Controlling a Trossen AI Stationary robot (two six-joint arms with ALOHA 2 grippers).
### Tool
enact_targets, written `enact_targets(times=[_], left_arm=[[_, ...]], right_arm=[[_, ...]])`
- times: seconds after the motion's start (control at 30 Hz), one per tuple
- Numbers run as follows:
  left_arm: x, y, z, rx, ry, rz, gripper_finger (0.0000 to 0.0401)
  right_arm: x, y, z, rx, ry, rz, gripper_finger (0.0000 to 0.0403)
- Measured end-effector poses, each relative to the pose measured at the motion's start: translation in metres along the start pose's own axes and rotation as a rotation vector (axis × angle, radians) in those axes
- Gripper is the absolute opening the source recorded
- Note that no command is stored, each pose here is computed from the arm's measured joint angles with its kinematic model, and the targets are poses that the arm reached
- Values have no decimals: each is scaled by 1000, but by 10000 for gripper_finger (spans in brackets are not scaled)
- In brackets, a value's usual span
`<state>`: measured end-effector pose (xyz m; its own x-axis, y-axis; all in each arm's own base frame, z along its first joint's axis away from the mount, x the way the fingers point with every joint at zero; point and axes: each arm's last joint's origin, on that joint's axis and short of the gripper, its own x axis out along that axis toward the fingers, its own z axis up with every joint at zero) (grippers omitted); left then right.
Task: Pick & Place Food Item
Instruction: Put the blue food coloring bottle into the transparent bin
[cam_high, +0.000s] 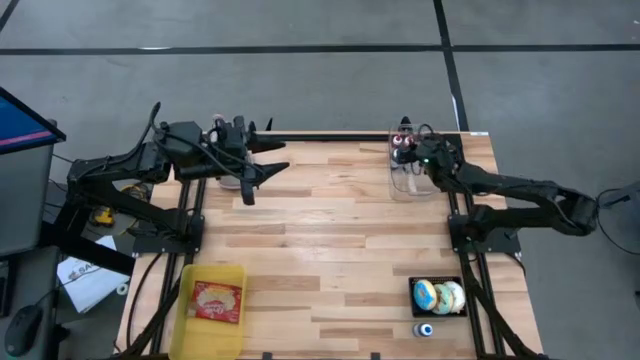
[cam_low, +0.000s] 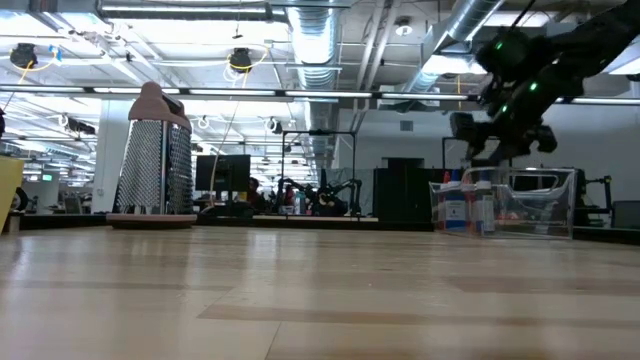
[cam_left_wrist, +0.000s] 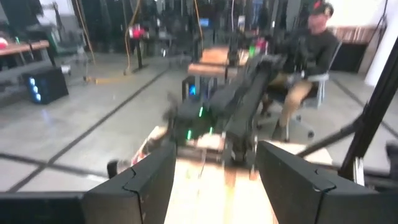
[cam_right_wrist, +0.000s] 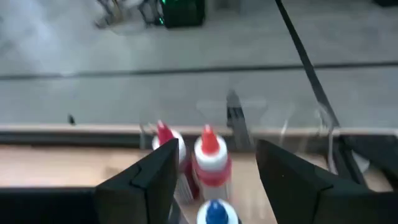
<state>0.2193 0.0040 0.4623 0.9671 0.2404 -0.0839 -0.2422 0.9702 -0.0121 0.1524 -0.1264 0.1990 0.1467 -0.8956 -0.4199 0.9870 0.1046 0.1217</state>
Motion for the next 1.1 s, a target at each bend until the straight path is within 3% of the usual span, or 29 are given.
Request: enact_targets(times=[0.2, 0.43, 0.5, 0.7, 0.87, 1.1], left_arm=[[-4, -2, -17, -6, 179, -34, 218], [-18, -13, -40, 39, 433, -126, 218], [-22, -17, -46, 45, 491, -140, 218], [-28, -28, -48, 51, 516, -191, 218], [-31, -34, -49, 46, 518, -216, 218], [-35, -42, -49, 48, 521, -254, 218]], right_arm=[[-30, -9, 21, 40, -83, 148, 199], [-66, -2, 32, 96, -10, 706, 189], [-74, 1, 31, 130, 39, 821, 186], [-99, 13, 27, 196, 119, 1048, 178], [-119, 21, 17, 226, 236, 1166, 168], [-154, 34, -3, 261, 536, 1288, 152]])
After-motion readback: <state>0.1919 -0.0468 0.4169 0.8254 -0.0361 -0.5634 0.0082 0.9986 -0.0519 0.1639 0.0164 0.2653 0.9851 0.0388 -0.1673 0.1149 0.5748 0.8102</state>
